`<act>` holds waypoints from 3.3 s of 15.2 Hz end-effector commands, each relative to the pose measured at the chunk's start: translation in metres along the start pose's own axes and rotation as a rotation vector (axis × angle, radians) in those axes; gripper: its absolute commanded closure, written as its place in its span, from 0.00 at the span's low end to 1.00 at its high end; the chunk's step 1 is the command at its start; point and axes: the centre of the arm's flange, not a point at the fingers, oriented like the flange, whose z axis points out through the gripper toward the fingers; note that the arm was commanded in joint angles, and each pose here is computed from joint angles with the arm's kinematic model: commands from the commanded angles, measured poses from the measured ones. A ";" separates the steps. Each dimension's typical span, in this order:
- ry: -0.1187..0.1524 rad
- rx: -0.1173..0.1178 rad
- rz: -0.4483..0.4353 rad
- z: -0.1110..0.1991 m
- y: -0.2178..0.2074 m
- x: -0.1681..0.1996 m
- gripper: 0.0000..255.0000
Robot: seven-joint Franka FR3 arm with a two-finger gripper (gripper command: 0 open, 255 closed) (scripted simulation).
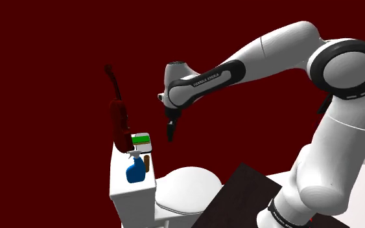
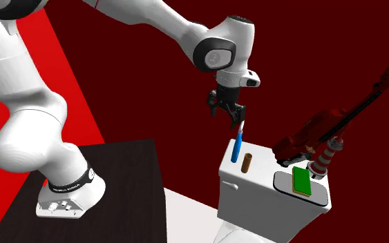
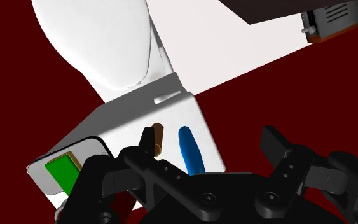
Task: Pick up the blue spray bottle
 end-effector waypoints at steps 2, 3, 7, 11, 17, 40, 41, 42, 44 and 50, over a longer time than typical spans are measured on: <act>0.007 -0.005 -0.054 0.026 0.001 0.031 0.00; 0.008 -0.007 -0.071 0.033 0.001 0.041 0.00; 0.016 -0.013 -0.142 0.062 -0.001 0.084 0.00; 0.023 -0.020 -0.212 0.091 -0.005 0.127 0.00; 0.030 -0.026 -0.278 0.128 -0.012 0.168 0.00; 0.030 -0.026 -0.278 0.125 -0.012 0.167 1.00; 0.030 -0.026 -0.278 0.120 -0.012 0.167 1.00; 0.030 -0.026 -0.278 0.115 -0.012 0.167 1.00; 0.030 -0.026 -0.278 0.104 -0.012 0.167 1.00; 0.030 -0.026 -0.278 0.077 -0.013 0.166 1.00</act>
